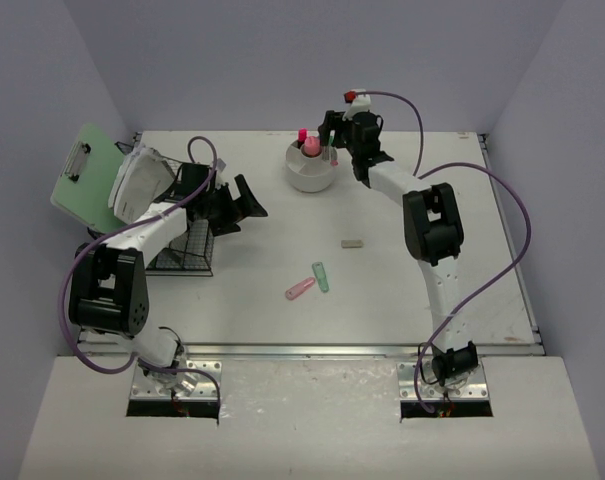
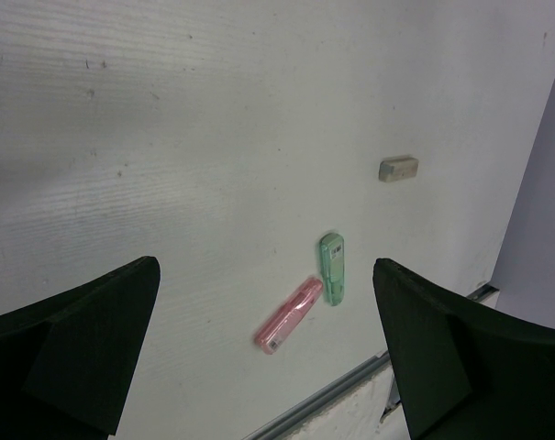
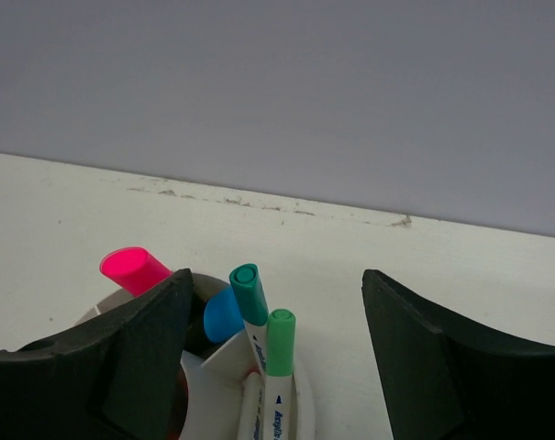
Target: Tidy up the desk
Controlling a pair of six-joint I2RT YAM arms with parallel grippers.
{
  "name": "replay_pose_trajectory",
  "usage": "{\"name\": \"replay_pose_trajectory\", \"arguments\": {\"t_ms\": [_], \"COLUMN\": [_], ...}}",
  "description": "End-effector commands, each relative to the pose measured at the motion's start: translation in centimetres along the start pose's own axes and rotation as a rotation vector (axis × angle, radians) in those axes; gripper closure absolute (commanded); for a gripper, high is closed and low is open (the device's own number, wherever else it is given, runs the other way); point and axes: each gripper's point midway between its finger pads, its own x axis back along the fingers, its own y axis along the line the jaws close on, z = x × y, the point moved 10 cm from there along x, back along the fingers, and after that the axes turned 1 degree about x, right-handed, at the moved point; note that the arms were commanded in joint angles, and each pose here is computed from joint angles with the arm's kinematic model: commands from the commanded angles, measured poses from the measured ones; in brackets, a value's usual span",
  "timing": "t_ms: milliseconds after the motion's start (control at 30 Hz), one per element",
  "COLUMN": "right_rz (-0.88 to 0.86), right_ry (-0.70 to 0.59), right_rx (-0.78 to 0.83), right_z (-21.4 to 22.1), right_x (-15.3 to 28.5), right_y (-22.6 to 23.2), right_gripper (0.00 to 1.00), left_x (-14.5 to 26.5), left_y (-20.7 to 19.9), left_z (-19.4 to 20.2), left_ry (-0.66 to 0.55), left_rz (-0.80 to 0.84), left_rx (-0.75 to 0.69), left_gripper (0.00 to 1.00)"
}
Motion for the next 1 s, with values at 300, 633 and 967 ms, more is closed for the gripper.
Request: {"name": "replay_pose_trajectory", "arguments": {"t_ms": [300,633,967], "right_rz": [-0.179,-0.359,-0.380], "right_ry": [-0.208,-0.048,0.665], "right_rx": [0.044,0.449,0.391], "right_z": [-10.0,-12.9,-1.2], "right_x": [4.3,15.0,27.9], "right_y": [2.4,2.6,5.9], "right_gripper": [0.24,0.33,0.52], "left_x": [1.8,3.9,7.7], "left_y": [-0.8,-0.6,-0.2], "left_z": [-1.2,-1.1,-0.9], "left_ry": [-0.148,-0.258,-0.513], "left_rz": [0.031,-0.090,-0.277], "left_rx": [-0.066,-0.369,-0.444], "left_gripper": [0.00,0.00,0.00]}}
